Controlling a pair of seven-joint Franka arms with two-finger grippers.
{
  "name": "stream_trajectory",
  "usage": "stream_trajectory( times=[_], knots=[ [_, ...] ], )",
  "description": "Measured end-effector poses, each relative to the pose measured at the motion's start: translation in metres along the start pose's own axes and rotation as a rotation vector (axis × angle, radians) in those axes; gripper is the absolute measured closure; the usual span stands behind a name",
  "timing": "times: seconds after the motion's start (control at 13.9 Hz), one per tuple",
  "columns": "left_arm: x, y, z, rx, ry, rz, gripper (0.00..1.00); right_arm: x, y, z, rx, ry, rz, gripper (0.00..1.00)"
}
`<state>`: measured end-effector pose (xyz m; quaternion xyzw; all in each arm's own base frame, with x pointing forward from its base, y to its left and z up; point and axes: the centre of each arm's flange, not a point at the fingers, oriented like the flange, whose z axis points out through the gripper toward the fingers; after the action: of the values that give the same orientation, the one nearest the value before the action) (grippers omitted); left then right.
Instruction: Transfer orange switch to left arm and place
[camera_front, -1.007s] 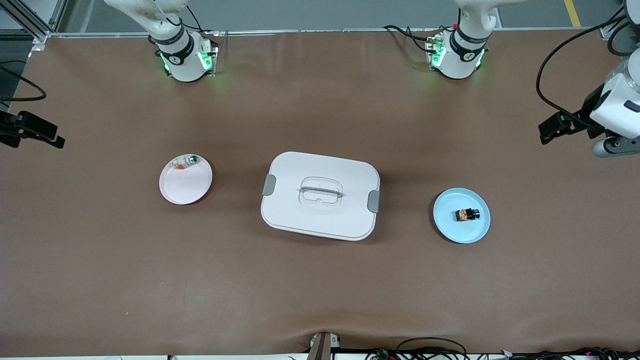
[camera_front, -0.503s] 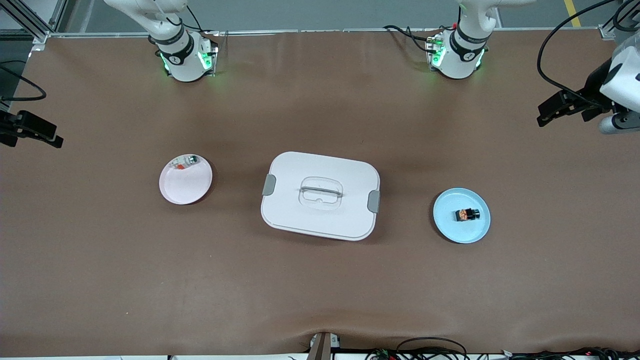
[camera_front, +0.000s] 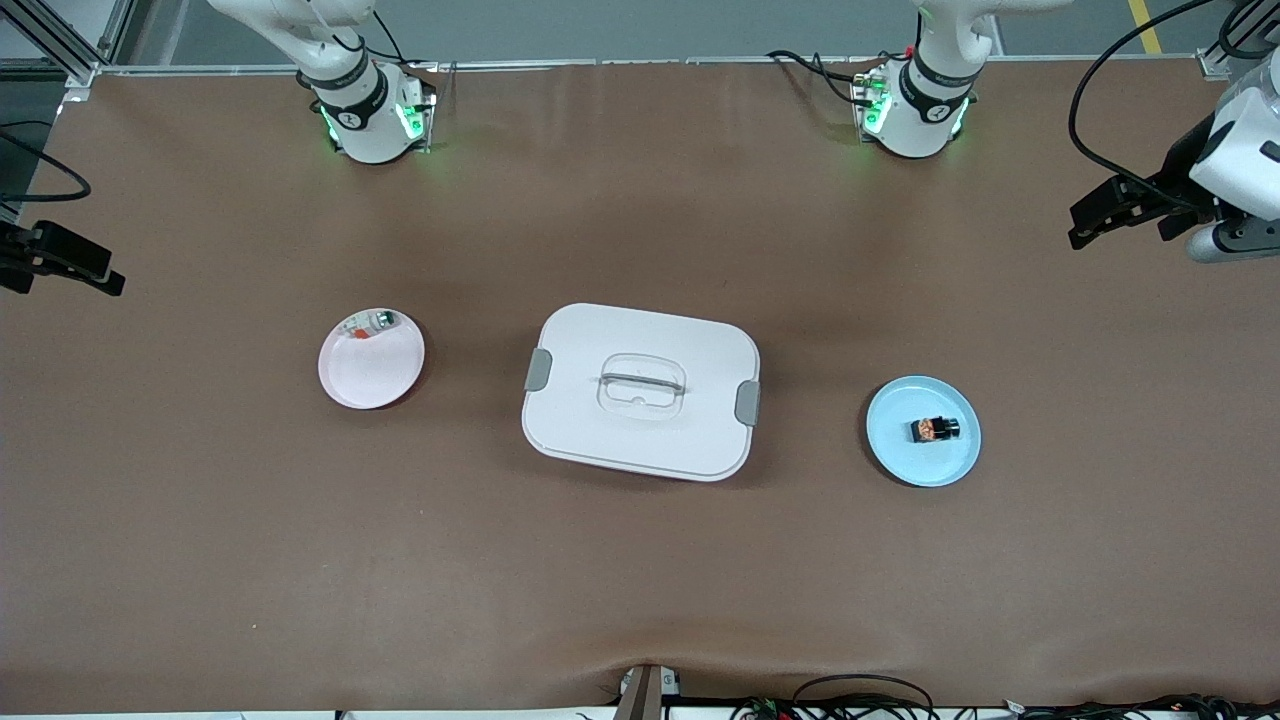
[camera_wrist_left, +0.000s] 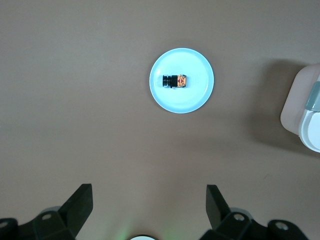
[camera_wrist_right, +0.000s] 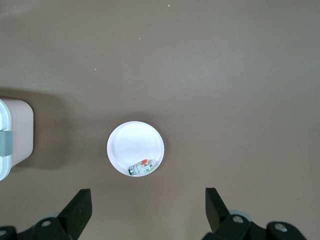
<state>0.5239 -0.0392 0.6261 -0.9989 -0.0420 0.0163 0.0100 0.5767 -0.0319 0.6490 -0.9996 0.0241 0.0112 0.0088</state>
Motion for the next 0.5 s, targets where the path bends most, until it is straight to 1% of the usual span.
stream_trajectory(
  times=[0.5],
  knots=[
    [0.0013, 0.0002, 0.0018, 0.000, -0.002, 0.000, 0.00, 0.0000, -0.0004, 0.0003, 0.000, -0.001, -0.001, 0.00]
  ],
)
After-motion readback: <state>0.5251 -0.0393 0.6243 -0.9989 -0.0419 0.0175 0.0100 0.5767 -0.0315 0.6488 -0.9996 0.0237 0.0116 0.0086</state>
